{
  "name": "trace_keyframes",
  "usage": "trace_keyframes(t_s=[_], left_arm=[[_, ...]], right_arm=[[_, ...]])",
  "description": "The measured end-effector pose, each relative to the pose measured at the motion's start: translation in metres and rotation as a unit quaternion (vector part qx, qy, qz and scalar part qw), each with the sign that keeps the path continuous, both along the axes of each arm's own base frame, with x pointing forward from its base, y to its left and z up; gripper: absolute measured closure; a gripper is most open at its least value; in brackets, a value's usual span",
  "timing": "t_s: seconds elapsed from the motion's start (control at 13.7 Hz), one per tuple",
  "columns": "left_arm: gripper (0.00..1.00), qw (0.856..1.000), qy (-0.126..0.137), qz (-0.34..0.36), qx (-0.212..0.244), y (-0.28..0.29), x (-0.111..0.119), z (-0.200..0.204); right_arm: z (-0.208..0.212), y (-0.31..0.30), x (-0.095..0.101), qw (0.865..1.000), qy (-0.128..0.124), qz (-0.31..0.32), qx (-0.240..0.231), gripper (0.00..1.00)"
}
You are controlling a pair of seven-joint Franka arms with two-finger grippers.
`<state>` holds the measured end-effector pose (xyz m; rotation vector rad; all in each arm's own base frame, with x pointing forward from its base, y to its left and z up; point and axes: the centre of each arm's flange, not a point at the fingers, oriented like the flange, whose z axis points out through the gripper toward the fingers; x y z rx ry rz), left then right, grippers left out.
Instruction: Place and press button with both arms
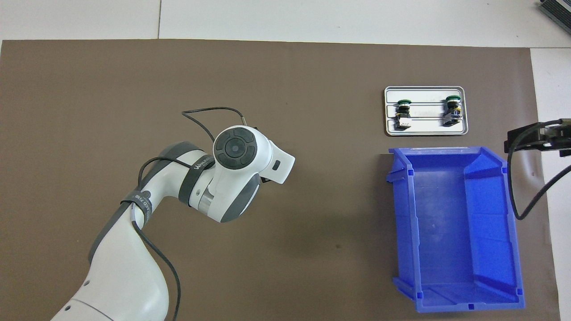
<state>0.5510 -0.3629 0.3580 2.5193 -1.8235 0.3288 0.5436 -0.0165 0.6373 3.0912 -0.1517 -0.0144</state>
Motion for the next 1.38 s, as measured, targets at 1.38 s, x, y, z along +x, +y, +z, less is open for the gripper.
trace_keyframes(t_s=[1.38], left_arm=[[0.59,0.888,-0.041,0.106,-0.445,0.203,-0.021,-0.038]], right_arm=[[0.000,0.000,0.000,1.000,0.000,0.000,0.000,0.00]])
